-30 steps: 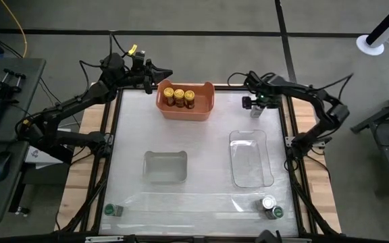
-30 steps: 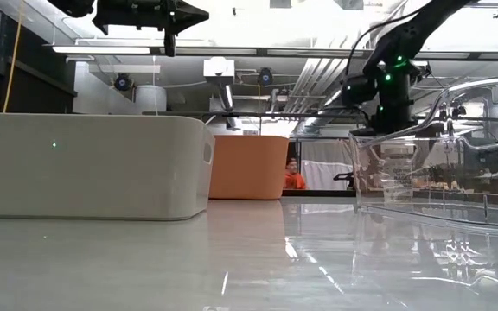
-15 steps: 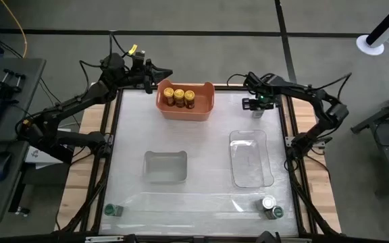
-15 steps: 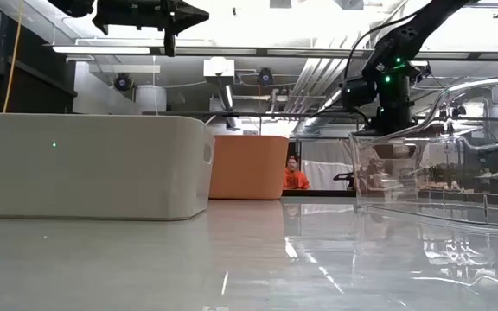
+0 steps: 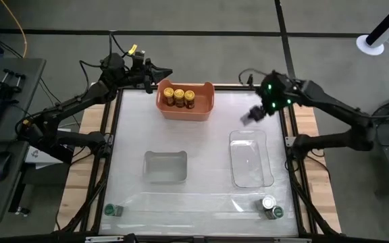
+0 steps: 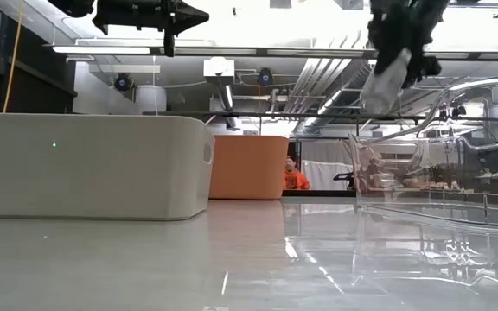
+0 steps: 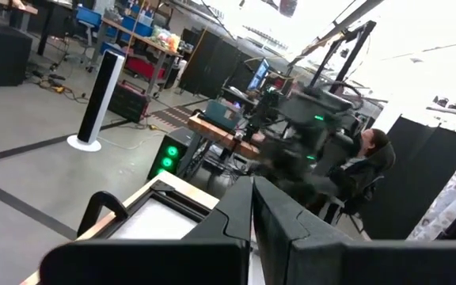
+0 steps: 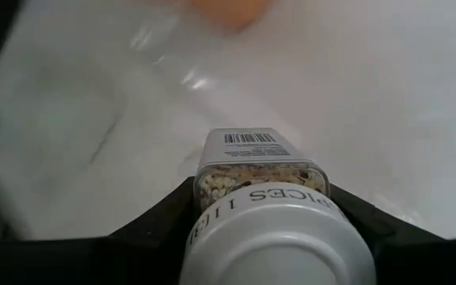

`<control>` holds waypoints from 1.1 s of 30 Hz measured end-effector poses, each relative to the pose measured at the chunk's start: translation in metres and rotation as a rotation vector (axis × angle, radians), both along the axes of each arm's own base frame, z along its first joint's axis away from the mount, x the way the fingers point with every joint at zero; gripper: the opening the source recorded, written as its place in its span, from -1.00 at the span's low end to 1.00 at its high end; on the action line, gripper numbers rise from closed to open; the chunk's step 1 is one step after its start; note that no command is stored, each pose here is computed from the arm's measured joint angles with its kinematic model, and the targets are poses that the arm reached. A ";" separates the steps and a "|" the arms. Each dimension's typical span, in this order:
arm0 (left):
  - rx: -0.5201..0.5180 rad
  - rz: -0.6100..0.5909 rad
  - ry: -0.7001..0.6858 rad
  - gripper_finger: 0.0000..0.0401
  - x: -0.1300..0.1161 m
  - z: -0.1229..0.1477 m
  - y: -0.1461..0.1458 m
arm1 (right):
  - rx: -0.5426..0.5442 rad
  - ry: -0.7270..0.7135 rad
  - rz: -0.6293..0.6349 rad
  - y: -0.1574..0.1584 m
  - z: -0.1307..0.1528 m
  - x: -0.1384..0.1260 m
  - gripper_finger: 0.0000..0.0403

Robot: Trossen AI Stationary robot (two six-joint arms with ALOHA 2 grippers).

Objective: Sort spices by type
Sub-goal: Put the top right white seasoning bottle into the transparent bin

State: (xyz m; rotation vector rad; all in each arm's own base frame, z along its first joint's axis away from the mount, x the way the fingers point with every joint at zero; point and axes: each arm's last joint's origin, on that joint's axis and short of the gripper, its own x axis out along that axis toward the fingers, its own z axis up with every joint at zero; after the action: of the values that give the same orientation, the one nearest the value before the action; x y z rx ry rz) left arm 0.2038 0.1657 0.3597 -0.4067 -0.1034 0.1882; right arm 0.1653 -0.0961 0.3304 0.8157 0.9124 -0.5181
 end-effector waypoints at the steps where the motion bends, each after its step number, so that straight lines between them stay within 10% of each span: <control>1: 0.000 0.000 0.000 -1.00 0.000 0.000 0.000 | 0.015 -0.011 0.059 0.010 0.001 0.002 -0.05; 11: 0.000 0.000 0.000 -1.00 0.000 0.000 0.000 | -0.162 0.198 0.740 0.081 -0.028 0.050 -0.05; 16: 0.000 0.000 0.000 -1.00 0.000 0.000 0.000 | -0.344 0.371 0.873 0.083 -0.057 0.079 -0.05; 33: -0.009 -0.001 -0.002 -1.00 0.000 0.000 0.000 | -0.308 0.433 1.036 0.074 -0.108 0.121 0.03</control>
State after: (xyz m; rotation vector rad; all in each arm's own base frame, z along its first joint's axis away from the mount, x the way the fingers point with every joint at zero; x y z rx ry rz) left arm 0.2037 0.1657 0.3598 -0.4156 -0.1044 0.1868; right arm 0.2860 -0.0219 0.2224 -0.1194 1.4560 0.0993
